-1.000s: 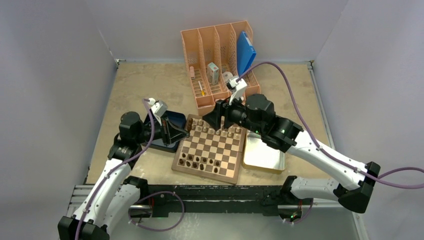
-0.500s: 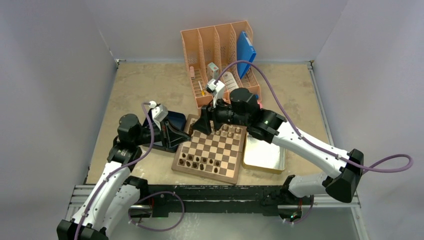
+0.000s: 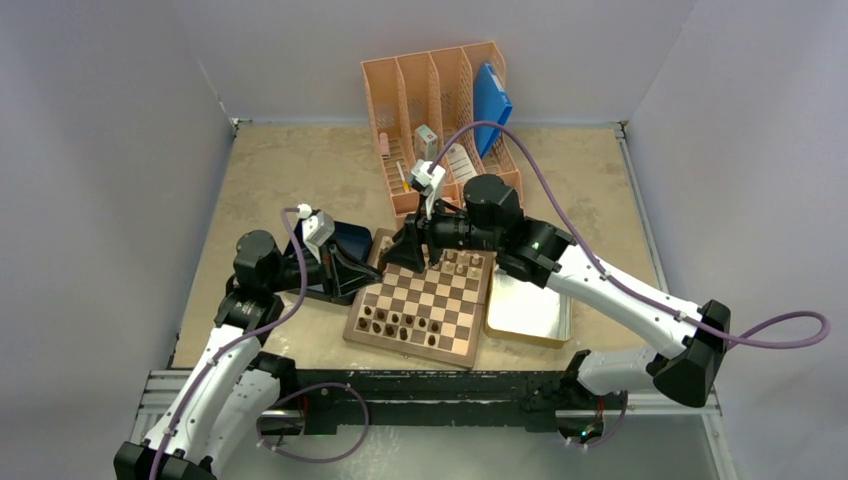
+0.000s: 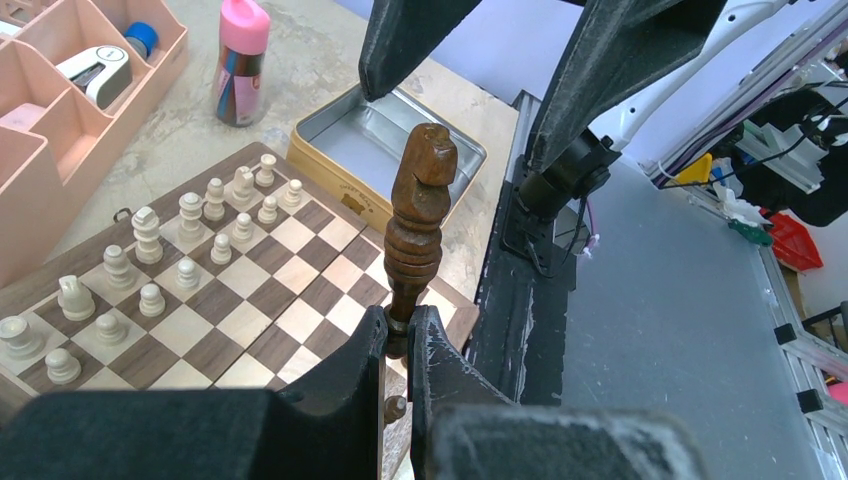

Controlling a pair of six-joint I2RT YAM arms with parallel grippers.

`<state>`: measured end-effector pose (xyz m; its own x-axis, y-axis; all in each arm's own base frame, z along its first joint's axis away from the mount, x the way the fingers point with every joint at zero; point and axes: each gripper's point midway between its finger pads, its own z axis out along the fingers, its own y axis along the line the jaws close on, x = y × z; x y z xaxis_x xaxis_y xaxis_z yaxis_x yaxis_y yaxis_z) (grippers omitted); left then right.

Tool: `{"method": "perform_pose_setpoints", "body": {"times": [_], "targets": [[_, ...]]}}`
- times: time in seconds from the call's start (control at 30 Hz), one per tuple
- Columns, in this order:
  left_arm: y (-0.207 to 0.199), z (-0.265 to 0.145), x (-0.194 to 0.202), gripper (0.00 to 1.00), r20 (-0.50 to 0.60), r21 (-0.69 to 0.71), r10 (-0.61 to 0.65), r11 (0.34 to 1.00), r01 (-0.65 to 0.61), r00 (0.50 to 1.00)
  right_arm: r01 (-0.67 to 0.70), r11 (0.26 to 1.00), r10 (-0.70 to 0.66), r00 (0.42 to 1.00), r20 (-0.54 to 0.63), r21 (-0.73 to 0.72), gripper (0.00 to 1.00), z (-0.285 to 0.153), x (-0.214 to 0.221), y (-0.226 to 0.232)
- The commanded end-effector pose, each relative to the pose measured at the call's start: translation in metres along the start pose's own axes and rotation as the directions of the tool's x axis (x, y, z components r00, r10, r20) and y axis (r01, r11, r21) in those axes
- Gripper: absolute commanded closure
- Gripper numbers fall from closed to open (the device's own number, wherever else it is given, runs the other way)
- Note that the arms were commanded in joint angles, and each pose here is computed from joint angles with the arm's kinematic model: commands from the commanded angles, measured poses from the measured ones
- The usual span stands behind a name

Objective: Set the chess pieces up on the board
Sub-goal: Pick up the chess piece from the storage box.

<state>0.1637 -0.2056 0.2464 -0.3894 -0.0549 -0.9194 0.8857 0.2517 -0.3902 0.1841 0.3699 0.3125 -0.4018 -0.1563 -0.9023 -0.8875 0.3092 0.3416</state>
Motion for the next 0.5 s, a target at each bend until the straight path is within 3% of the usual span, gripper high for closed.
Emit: {"method": "perform_pose_setpoints", "body": {"times": [0.0, 0.27, 0.47], "targets": [[-0.007, 0.000, -0.004, 1.00, 0.017, 0.035, 0.053, 0.998, -0.054, 0.998, 0.046, 0.997, -0.043, 0.997, 0.058, -0.060, 0.48, 0.002, -0.018, 0.010], [-0.004, 0.001, -0.003, 1.00, 0.013, 0.025, 0.052, 0.998, -0.053, 0.999, 0.023, 0.996, -0.021, 0.999, 0.033, -0.080, 0.55, 0.013, -0.012, 0.008], [0.000, 0.001, -0.002, 1.00, 0.009, 0.009, 0.045, 0.999, -0.045, 0.999, 0.014, 0.998, -0.013, 1.000, 0.027, -0.057, 0.76, 0.015, -0.009, 0.003]]}}
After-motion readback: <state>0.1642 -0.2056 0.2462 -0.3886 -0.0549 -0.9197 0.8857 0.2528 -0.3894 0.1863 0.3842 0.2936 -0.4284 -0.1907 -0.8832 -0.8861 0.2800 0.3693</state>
